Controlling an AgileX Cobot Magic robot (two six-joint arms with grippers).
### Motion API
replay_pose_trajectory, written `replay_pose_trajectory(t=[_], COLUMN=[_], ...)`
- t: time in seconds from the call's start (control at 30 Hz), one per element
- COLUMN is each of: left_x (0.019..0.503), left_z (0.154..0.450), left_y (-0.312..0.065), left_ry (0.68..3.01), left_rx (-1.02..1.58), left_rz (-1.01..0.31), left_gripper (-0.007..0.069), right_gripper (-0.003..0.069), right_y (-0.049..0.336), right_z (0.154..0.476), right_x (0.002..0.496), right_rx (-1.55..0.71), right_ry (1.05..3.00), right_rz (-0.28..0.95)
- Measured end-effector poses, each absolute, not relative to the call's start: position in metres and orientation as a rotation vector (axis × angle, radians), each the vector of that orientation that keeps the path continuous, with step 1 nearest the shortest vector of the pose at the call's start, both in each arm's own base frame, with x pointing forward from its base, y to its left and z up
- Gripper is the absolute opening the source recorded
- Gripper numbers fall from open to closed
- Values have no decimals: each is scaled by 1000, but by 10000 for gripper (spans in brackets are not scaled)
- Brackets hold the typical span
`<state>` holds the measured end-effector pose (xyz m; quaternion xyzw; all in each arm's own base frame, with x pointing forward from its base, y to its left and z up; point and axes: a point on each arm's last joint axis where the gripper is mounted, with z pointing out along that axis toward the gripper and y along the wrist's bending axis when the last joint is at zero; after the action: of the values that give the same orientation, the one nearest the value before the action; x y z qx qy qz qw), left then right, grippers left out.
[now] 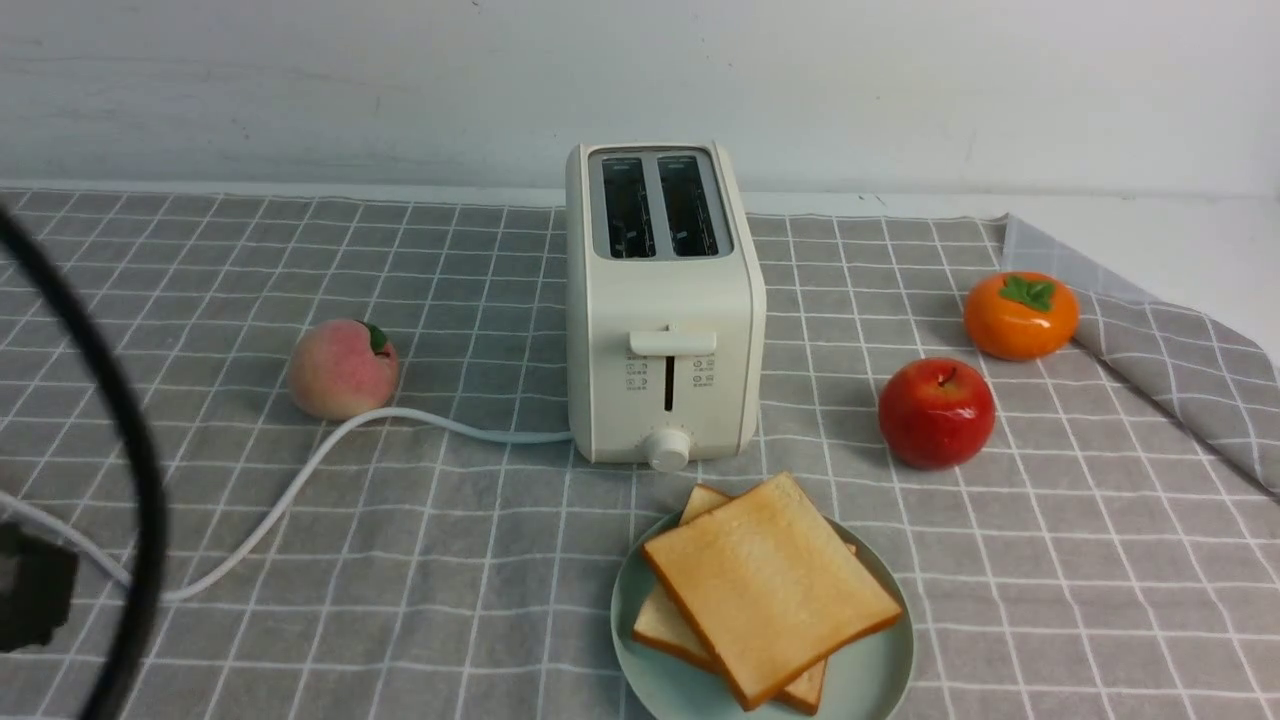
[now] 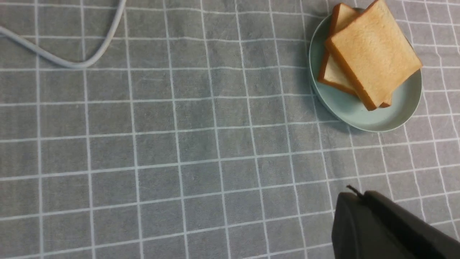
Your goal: Take toasted bread from bread machine on grey coffee table place on plate.
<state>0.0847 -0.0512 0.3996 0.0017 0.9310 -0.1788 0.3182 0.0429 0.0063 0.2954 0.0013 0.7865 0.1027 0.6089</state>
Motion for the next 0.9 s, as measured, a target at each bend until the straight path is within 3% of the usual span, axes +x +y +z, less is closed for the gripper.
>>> replay_pose_trajectory(t=[0.27, 0.9], left_x=[60, 60], left_z=[405, 405], left_y=[-33, -34], left_ry=[2353, 2354], left_rx=[4, 5], left_rz=[-516, -517], left_gripper=[-14, -14], right_gripper=[-13, -10], right_y=[6, 6], right_z=[289, 289], right_x=[41, 41], right_rx=[4, 5], right_ry=[1887, 1892], right_rz=[226, 225])
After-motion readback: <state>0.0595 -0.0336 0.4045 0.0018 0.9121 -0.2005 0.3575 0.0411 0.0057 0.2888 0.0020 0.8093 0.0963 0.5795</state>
